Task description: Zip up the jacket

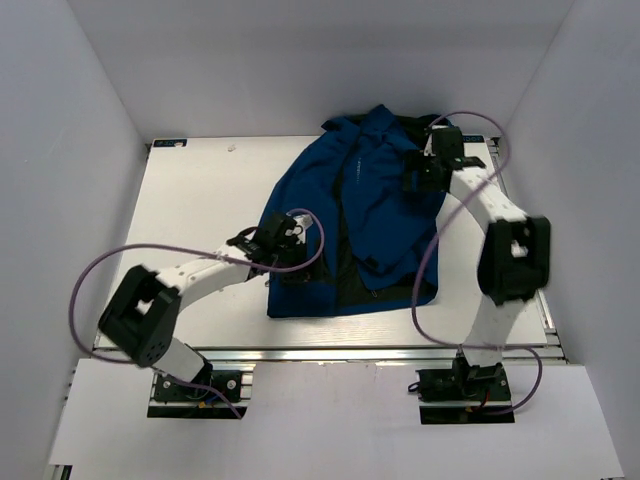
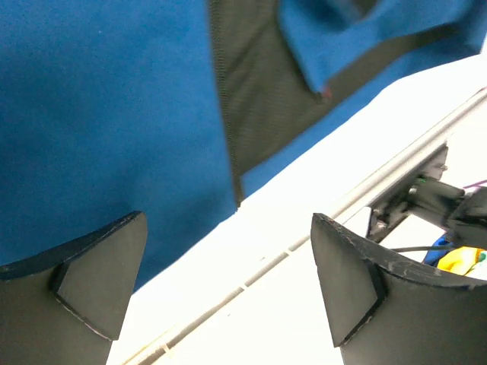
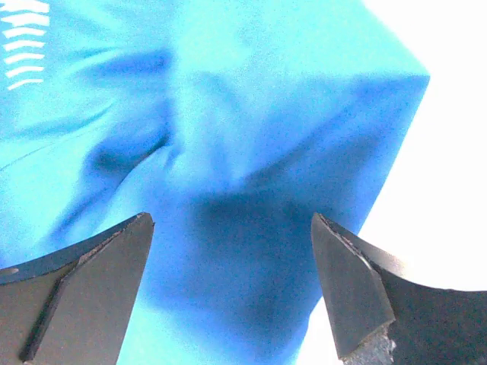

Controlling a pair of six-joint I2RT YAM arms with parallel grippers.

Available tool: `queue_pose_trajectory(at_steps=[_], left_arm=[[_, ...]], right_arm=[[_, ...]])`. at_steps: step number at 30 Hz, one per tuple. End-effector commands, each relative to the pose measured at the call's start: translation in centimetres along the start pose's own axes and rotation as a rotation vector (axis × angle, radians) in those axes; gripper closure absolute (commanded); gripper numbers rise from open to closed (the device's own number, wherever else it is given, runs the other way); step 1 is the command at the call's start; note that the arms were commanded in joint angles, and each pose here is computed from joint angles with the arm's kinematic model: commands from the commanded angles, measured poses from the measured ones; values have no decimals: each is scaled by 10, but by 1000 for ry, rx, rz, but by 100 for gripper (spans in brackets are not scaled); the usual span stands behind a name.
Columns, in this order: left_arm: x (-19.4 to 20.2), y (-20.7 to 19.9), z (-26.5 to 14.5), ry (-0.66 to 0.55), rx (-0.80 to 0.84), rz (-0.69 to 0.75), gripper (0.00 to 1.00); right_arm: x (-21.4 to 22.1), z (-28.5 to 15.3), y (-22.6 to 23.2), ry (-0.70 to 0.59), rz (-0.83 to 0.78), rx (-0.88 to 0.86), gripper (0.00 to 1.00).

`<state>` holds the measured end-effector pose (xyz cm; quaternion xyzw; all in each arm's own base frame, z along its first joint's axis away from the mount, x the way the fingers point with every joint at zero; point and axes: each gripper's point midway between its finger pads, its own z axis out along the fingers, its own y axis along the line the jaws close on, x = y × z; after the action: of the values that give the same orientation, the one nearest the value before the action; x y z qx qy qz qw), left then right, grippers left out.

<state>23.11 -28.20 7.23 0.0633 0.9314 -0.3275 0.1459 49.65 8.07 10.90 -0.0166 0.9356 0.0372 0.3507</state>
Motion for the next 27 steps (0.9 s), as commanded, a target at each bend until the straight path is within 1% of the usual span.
queue_pose_trajectory(at_steps=[1,2,3,4,5,6,7,8,11,12,14,15,20,22,23,24,25,26,27], left_arm=[[-17,-20,-39,-129,30,44,2],[-17,-16,-45,-141,-4,38,2],[-25,-7,-51,-192,-66,32,2],[-29,-6,-60,-227,-90,33,2],[-30,-1,-67,-239,-133,24,2],[-38,8,-74,-282,-196,15,2],[-40,10,-80,-299,-219,7,2],[-38,17,-84,-297,-258,-12,2],[-41,23,-94,-328,-308,-43,2],[-37,25,-94,-322,-313,-50,2],[-33,25,-98,-334,-296,-64,2],[-26,31,-96,-323,-305,-74,2],[-15,40,-102,-347,-313,-115,2],[-13,40,-106,-360,-313,-123,2],[-12,42,-107,-360,-322,-127,2],[-11,43,-109,-365,-322,-127,2],[-11,43,-110,-369,-326,-130,2],[-10,44,-112,-369,-333,-130,2],[-10,45,-112,-371,-335,-131,2]], right_arm=[[-7,-80,25,-105,-24,-109,11],[4,-104,41,-109,-40,-139,11],[21,-110,49,-83,-53,-148,11],[56,-108,52,-18,-69,-140,11],[67,-122,67,-34,-90,-126,11],[82,-124,72,-18,-96,-118,11],[104,-122,74,23,-92,-114,11],[113,-127,83,36,-23,-117,11],[140,-124,93,85,58,-109,11],[143,-121,97,88,85,-106,11],[149,-113,102,109,86,-88,11],[151,-111,104,120,89,-80,11],[153,-82,112,107,100,-64,11],[152,-75,117,104,112,-76,14],[149,-71,122,95,122,-92,19],[145,-69,125,83,126,-101,27],[141,-68,125,70,130,-95,38],[137,-69,123,60,135,-85,79],[132,-71,122,43,145,-72,95]])
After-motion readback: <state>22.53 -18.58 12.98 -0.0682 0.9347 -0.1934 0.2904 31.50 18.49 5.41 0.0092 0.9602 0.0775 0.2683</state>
